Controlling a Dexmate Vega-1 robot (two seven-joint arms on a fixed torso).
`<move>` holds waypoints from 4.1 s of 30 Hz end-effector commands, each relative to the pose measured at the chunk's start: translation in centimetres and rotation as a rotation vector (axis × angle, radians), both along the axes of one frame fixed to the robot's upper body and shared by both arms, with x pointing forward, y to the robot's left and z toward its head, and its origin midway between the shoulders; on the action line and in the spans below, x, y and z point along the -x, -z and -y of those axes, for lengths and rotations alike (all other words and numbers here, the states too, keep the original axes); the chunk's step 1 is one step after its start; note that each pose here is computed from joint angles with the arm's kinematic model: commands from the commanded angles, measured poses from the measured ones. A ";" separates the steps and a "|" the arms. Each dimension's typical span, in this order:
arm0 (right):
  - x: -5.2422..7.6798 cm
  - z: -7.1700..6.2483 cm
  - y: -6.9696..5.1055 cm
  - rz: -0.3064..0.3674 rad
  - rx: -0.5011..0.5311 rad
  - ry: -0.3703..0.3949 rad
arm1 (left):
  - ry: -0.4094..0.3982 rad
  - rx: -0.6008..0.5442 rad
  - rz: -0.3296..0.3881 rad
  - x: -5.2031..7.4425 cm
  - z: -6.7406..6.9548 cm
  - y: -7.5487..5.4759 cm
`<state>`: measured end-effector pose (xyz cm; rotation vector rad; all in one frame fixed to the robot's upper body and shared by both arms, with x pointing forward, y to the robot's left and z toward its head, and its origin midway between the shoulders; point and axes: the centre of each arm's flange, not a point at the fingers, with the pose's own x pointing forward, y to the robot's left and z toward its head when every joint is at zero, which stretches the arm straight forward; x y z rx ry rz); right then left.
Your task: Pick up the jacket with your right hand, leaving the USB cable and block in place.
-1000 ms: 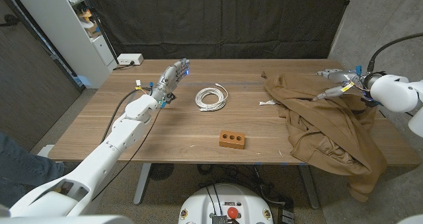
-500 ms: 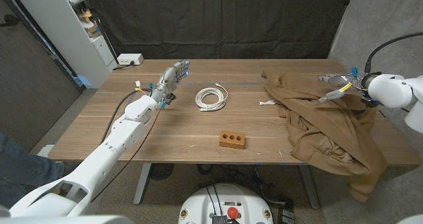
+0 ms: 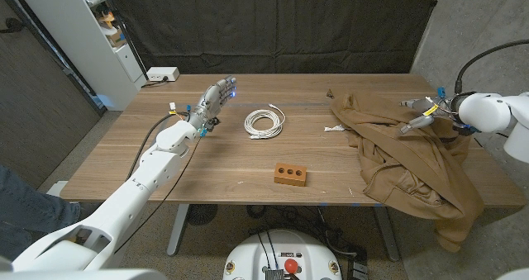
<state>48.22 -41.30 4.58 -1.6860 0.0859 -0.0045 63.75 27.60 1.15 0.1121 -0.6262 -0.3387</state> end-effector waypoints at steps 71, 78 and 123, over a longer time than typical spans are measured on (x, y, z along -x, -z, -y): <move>-4.4 1.5 9.0 -0.096 -0.162 0.032 | -0.010 -0.029 -0.018 0.1 0.9 -0.4; -4.9 1.8 9.9 -0.083 -0.167 0.034 | -0.013 -0.026 -0.019 0.2 0.9 -0.3; -7.0 0.3 9.4 0.143 0.028 -0.024 | -0.022 -0.017 -0.020 0.9 1.2 0.2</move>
